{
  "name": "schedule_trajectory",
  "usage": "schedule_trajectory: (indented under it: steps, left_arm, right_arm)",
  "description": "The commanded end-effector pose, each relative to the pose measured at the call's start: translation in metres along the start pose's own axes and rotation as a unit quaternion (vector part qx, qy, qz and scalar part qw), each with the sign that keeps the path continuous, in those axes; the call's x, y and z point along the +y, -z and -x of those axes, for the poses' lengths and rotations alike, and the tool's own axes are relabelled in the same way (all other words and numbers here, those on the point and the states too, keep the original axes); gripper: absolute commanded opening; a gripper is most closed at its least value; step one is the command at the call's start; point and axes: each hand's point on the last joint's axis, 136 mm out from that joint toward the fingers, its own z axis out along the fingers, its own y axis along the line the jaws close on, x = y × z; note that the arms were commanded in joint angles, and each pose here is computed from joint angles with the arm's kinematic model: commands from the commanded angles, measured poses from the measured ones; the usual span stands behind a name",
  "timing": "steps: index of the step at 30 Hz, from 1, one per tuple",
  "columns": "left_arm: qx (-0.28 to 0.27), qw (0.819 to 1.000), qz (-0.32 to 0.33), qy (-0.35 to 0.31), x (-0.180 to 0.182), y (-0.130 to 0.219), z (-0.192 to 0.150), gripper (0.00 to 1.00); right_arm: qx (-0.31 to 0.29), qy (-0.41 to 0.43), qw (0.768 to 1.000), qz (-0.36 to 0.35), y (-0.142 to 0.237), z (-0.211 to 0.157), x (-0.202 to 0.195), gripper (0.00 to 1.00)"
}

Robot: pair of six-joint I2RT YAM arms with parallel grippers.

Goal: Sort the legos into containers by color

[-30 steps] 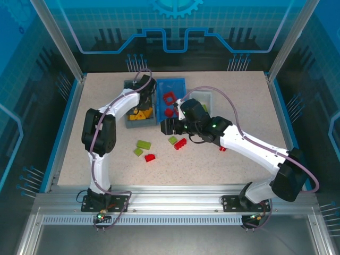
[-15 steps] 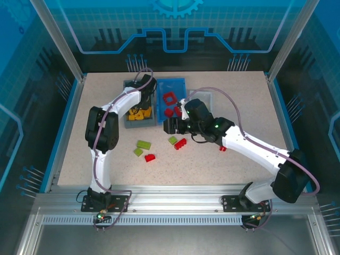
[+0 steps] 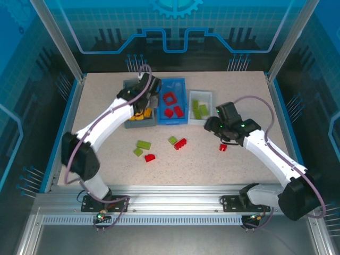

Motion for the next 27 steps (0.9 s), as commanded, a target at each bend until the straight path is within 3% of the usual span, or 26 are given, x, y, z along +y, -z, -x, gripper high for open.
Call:
schedule_trajectory:
  steps: [1,9,14,23,27]
  left_arm:
    - [-0.021,0.982,-0.178,-0.058,-0.086,0.038,-0.025,0.62]
    - [0.010,0.948,-0.315,-0.041,-0.158,0.096,-0.114,0.63]
    - [0.012,0.938,-0.345,-0.018,-0.171,0.119,-0.146,0.64]
    - [-0.002,0.941,-0.340,0.006,-0.156,0.131,-0.158,0.64]
    - [-0.011,0.942,-0.336,0.001,-0.153,0.135,-0.152,0.64]
  right_arm:
    - [0.041,-0.085,0.994,-0.052,-0.010,-0.012,-0.044,0.66]
    - [0.114,0.023,0.986,-0.122,-0.038,-0.012,-0.069,0.74]
    - [0.151,0.082,0.974,-0.148,-0.054,-0.027,-0.088,0.73]
    - [0.180,0.105,0.966,-0.156,-0.079,-0.036,-0.094,0.65]
    - [0.182,0.101,0.964,-0.166,-0.084,-0.038,-0.100,0.54]
